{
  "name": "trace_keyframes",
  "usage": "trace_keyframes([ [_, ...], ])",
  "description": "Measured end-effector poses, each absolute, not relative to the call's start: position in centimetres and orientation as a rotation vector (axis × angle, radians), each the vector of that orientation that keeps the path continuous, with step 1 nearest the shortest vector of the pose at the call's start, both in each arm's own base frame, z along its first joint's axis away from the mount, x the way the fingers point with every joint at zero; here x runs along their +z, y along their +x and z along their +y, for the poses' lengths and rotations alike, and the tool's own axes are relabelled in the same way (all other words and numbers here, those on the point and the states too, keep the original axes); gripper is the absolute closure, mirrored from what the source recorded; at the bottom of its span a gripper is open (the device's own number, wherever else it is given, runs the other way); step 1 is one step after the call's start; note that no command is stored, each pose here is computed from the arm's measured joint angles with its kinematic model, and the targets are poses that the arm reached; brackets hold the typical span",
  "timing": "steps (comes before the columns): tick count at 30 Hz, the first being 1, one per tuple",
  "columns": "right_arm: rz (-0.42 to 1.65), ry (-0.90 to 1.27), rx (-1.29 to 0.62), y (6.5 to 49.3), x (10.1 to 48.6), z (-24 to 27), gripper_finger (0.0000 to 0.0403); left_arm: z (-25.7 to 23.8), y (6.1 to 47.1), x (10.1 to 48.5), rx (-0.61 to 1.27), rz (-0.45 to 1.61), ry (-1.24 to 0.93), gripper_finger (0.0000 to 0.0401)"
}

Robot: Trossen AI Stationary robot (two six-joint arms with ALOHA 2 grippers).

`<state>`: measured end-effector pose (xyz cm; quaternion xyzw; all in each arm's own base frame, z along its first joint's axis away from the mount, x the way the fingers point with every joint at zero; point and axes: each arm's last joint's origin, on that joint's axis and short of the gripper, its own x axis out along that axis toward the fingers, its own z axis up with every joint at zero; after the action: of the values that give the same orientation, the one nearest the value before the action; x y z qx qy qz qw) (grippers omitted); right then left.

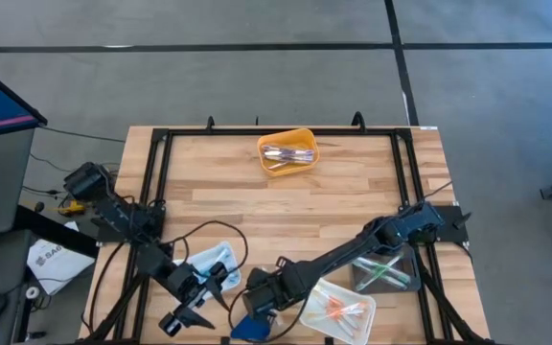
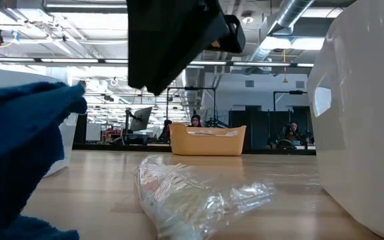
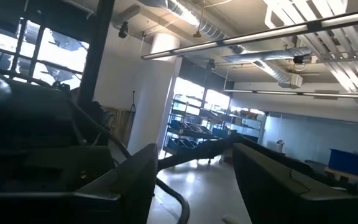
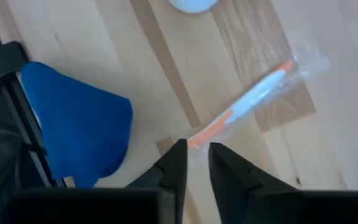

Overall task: Pick & Place Toothbrushes
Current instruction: Put the orange toothbrush into the right white bin

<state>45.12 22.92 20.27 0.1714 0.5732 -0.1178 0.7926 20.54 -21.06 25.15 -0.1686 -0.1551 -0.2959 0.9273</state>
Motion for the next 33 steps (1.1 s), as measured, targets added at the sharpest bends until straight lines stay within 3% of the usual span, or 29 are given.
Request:
trace_keyframes([
  [14, 1.185, 0.248, -0.305, 45.1, 20.3, 22.6, 0.0265, -20.3, 20.9, 25.6, -0.549, -0.337, -0.346, 0.0197],
  [23, 1.258, 0.166, -0.380, 44.5, 20.1, 21.3, 0.0235, -18.1, 21.7, 27.1, -0.469, -0.405, -0.318, 0.0197],
  [33, 1.240, 0.132, -0.319, 45.2, 20.1, 20.6, 0.0214, -14.9, 23.9, 27.2, -0.335, -0.424, -0.278, 0.0197],
])
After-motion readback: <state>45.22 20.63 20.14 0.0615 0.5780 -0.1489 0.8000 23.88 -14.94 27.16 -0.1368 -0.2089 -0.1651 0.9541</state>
